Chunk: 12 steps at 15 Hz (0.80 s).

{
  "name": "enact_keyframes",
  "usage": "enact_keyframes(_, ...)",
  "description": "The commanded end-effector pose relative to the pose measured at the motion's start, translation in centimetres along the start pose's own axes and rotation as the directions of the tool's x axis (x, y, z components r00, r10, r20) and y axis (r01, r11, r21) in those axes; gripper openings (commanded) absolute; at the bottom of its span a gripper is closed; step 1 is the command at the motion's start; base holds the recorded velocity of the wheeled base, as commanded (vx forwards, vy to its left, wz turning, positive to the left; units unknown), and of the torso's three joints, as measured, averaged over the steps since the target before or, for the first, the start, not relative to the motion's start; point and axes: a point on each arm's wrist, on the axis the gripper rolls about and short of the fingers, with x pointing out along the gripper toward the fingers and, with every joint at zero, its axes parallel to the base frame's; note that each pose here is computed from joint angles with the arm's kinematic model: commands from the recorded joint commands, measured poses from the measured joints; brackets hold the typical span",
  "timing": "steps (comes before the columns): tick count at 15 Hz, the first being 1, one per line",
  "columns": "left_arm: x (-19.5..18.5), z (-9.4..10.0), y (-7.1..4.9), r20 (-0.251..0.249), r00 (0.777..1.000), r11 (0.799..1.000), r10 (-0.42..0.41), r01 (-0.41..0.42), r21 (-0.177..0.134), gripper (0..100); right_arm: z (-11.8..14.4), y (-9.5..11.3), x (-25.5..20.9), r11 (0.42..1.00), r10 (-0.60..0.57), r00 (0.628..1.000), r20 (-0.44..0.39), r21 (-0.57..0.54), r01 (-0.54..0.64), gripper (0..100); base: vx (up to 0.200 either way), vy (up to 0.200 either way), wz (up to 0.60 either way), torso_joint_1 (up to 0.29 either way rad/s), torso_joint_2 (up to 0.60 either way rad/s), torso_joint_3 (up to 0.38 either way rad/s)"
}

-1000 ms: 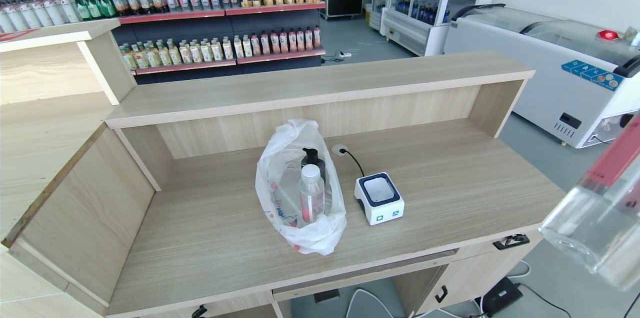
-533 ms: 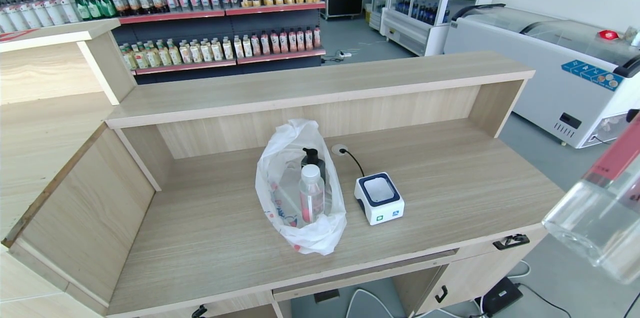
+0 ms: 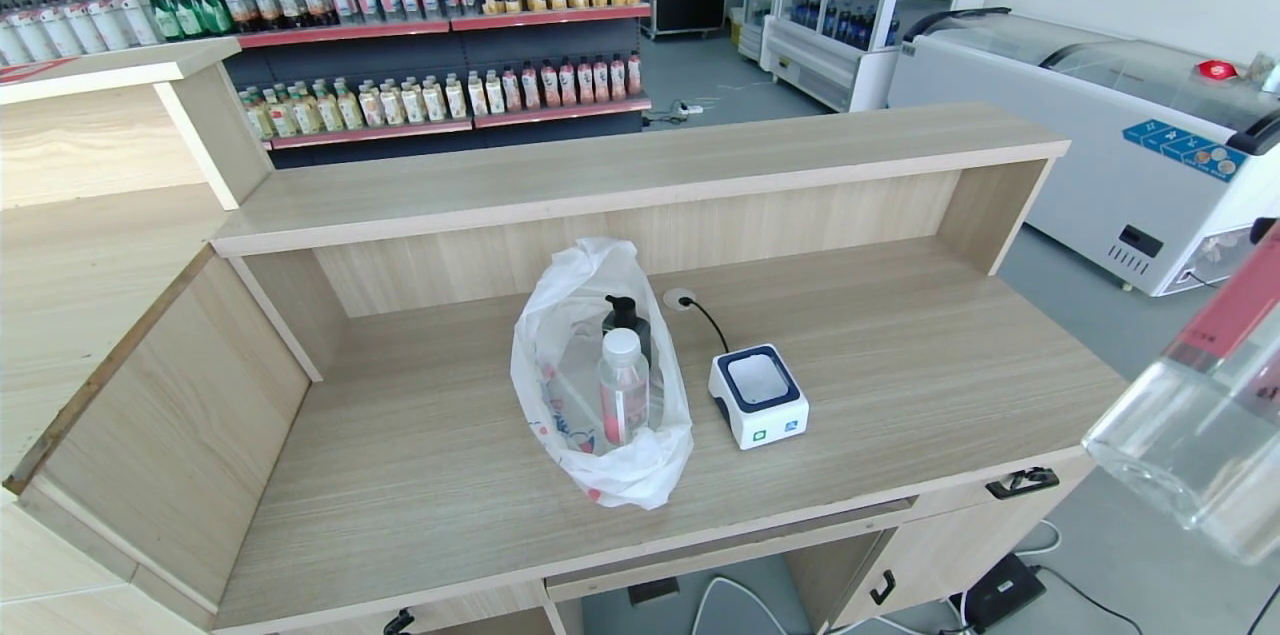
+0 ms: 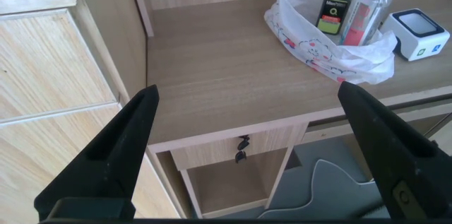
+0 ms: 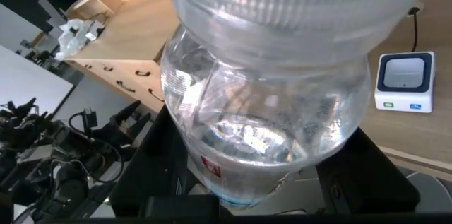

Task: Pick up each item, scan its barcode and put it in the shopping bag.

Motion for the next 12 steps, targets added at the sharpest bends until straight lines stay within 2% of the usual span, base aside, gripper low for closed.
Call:
enact_keyframes(1,0.0,0.0,0.0,-0.001,1.0,1.0,0.0,0.0,0.0,100,-0.2,-0.2,0.2,1.0,-0.003,1.0,-0.01,0.002,0.003,0,0.0,0.0,0.0,0.0,0.0,0.0)
enact_keyframes(2,0.0,0.0,0.0,-0.001,1.0,1.0,0.0,0.0,0.0,100,-0.2,-0.6,0.4,0.999,-0.021,1.0,-0.013,-0.046,0.02,0,0.0,0.0,0.0,0.0,0.0,0.0)
enact_keyframes(3,0.0,0.0,0.0,-0.001,1.0,1.0,0.0,0.0,0.0,100,-0.3,-1.9,0.9,0.986,-0.099,0.995,-0.012,-0.139,0.096,0,0.0,0.0,0.0,0.0,0.0,0.0)
enact_keyframes(4,0.0,0.0,0.0,-0.001,1.0,1.0,0.0,0.0,0.0,100,-0.4,-3.9,1.7,0.941,-0.227,0.974,-0.009,-0.259,0.217,0,0.0,0.0,0.0,0.0,0.0,0.0)
enact_keyframes(5,0.0,0.0,0.0,-0.001,1.0,1.0,0.0,0.0,0.0,100,-0.3,-6.4,2.3,0.868,-0.358,0.934,0.021,-0.361,0.341,0,0.0,0.0,0.0,0.0,0.0,0.0)
enact_keyframes(7,0.0,0.0,0.0,-0.001,1.0,1.0,0.0,0.0,0.0,100,-0.5,-9.7,2.5,0.781,-0.484,0.867,0.117,-0.39,0.489,0,0.0,0.0,0.0,0.0,0.0,0.0)
enact_keyframes(9,0.0,0.0,0.0,-0.001,1.0,1.0,0.0,0.0,0.0,100,-1.9,-11.7,1.7,0.669,-0.624,0.757,0.195,-0.367,0.646,0,0.0,0.0,0.0,0.0,0.0,0.0)
enact_keyframes(10,0.0,0.0,0.0,-0.001,1.0,1.0,0.0,0.0,0.0,100,-2.6,-12.5,1.2,0.603,-0.687,0.689,0.229,-0.349,0.717,0,0.0,0.0,0.0,0.0,0.0,0.0)
enact_keyframes(11,0.0,0.0,0.0,-0.001,1.0,1.0,0.0,0.0,0.0,100,-3.1,-13.6,0.8,0.484,-0.771,0.571,0.282,-0.323,0.814,0,0.0,0.0,0.0,0.0,0.0,0.0)
enact_keyframes(12,0.0,0.0,0.0,-0.001,1.0,1.0,0.0,0.0,0.0,100,-3.1,-13.9,0.7,0.429,-0.803,0.515,0.299,-0.309,0.849,0,0.0,0.0,0.0,0.0,0.0,0.0)
